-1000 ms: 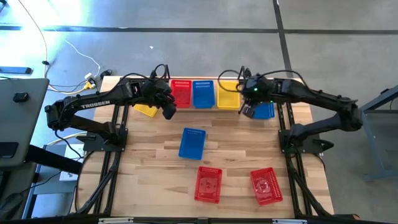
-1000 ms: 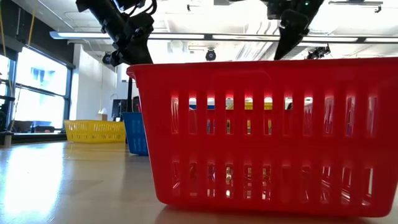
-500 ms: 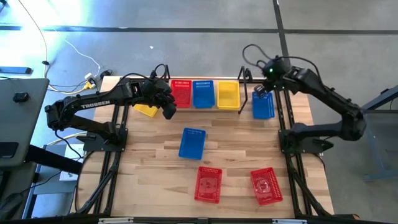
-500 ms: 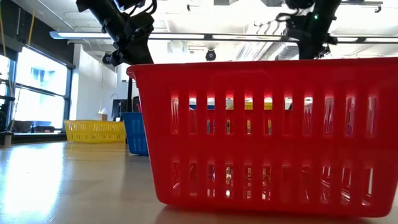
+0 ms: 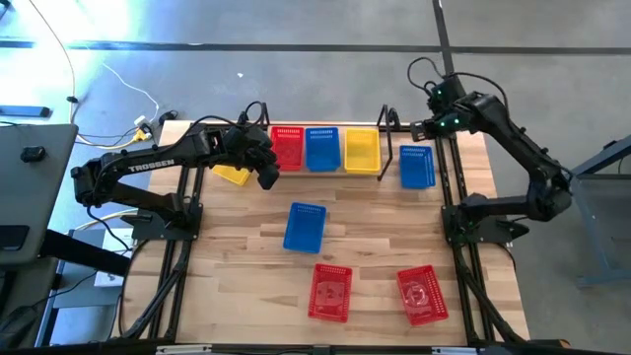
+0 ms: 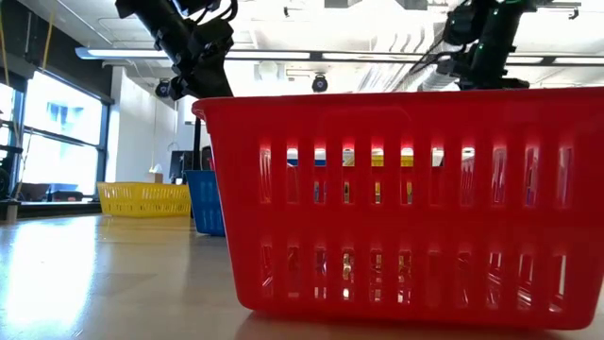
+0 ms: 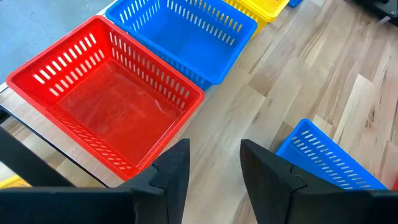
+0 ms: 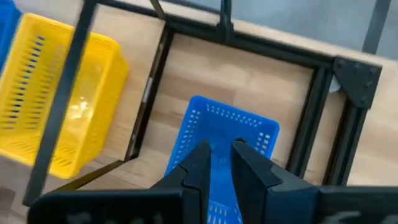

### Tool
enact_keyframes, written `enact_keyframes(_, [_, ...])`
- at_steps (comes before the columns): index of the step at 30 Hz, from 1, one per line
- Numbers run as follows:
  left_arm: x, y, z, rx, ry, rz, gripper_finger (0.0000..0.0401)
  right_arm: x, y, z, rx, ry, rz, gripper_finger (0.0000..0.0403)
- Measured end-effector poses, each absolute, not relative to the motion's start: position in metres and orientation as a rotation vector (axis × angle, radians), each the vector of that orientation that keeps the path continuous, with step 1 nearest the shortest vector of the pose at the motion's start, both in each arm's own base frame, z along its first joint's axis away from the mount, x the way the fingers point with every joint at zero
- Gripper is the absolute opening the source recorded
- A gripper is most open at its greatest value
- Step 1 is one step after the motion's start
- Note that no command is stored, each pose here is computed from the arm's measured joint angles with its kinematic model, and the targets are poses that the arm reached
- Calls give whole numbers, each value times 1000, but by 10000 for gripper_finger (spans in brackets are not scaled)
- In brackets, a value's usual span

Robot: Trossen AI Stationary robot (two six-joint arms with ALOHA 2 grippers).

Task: Stack baskets on shelf by color
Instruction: Stack the right blue bin on top of the blue bin on the shelf

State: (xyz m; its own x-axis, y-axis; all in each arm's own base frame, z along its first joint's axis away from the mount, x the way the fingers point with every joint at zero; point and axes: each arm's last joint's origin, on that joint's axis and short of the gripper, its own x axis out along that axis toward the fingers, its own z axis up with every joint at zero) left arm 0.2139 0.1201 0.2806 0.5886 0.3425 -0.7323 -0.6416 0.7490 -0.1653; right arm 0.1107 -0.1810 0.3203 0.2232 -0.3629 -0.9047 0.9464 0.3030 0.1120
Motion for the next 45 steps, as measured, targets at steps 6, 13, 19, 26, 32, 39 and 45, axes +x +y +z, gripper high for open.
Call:
enact_keyframes(6, [214,120,281,-443,740,595,131,120,-197,300,842,1022,-1055,48])
enact_keyframes(13, [214,120,281,-443,741,595,131,123,-199,277,834,1305,-879,48])
enact_keyframes(19, [214,120,281,-443,741,595,131,122,-181,281,784,1428,-672,37])
enact_keyframes(26, [214,120,281,-443,741,595,131,135,-157,293,655,1407,-556,21])
enact_keyframes(32, [214,120,281,-443,741,595,131,147,-136,299,598,1391,-513,21])
enact_keyframes(39, [214,120,281,-413,749,583,131,155,-101,286,440,1347,-472,21])
enact_keyframes(45, [214,120,281,-410,744,584,131,156,-81,268,253,1241,-396,21])
